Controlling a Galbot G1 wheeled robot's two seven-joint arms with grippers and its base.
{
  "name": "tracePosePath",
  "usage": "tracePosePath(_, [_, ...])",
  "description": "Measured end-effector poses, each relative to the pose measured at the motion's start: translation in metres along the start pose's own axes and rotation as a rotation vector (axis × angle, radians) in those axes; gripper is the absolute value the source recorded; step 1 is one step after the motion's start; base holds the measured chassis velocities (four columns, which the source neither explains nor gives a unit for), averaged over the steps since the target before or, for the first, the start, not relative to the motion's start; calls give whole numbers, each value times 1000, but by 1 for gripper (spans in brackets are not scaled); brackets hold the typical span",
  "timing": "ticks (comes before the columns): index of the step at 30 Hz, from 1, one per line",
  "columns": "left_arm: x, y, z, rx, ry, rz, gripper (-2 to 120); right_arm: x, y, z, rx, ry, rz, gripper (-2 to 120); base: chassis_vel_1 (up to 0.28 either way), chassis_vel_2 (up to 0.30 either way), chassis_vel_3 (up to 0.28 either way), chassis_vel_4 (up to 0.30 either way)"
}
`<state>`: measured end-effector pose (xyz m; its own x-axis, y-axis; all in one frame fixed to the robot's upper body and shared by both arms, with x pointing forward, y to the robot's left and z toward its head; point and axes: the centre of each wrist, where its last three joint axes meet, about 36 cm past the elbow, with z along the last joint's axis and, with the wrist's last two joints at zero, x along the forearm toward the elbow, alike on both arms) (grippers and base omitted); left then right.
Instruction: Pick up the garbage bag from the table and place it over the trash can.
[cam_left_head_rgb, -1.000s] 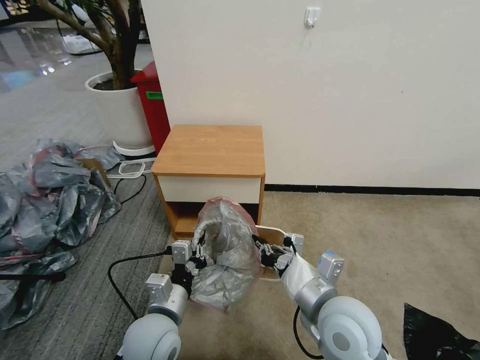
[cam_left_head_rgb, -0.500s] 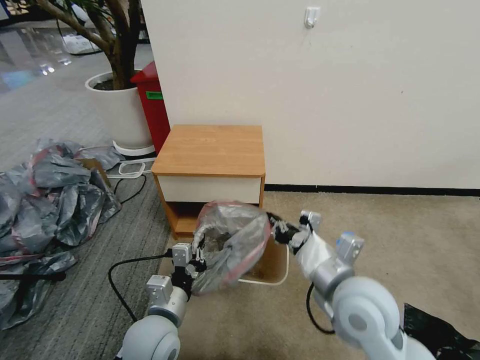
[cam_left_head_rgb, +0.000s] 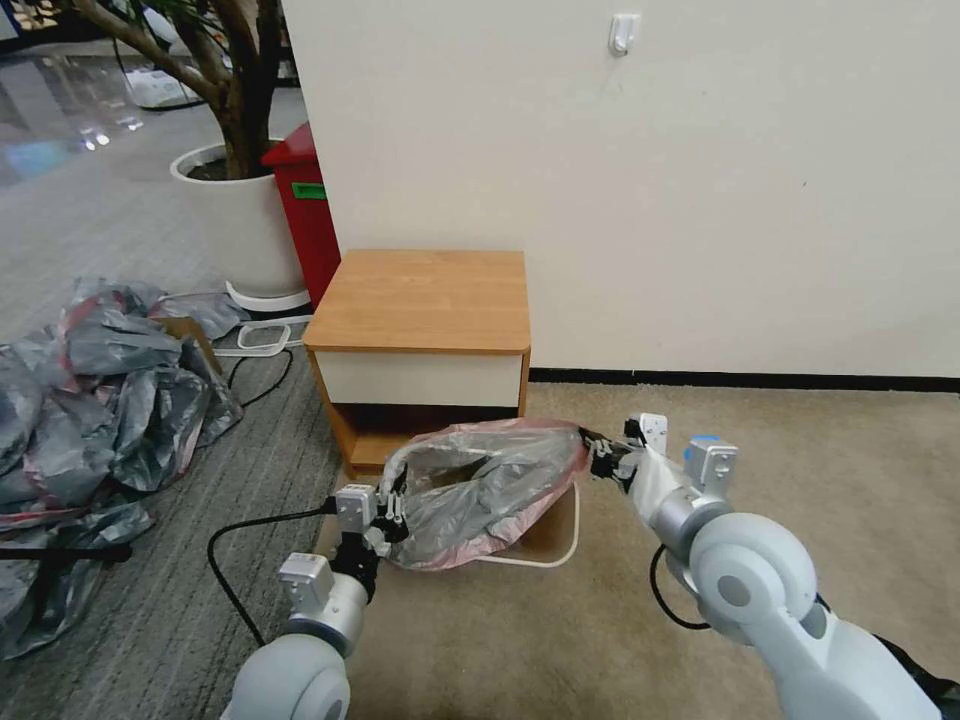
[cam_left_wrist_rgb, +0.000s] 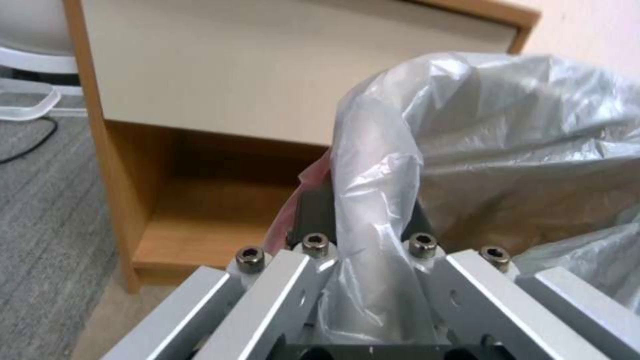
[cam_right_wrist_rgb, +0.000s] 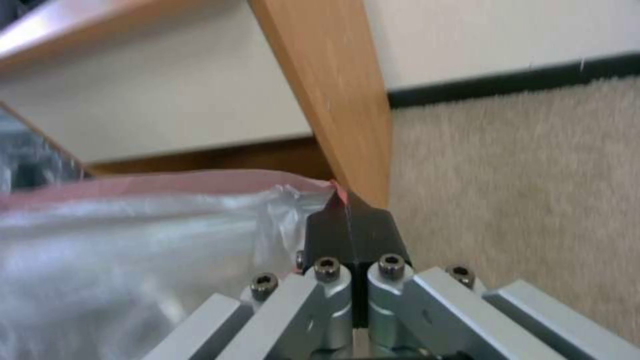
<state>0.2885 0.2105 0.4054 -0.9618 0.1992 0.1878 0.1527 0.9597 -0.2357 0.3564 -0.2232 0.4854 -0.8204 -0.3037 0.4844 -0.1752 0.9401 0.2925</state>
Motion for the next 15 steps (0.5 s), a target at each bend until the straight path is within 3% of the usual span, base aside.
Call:
tracePosePath(8, [-5,14,-9,106,-3,-17,6,14,3,4,-74,48,-69,0,0,0,0,0])
tracePosePath(14, [-7,17,-9,125,10,-18,6,17,9,4,-113,20,-85,0,0,0,0,0])
tracePosePath(15, [-9,17,-8,127,15,-20,6,20,12,3,-122,4,-76,5,0,0,0,0])
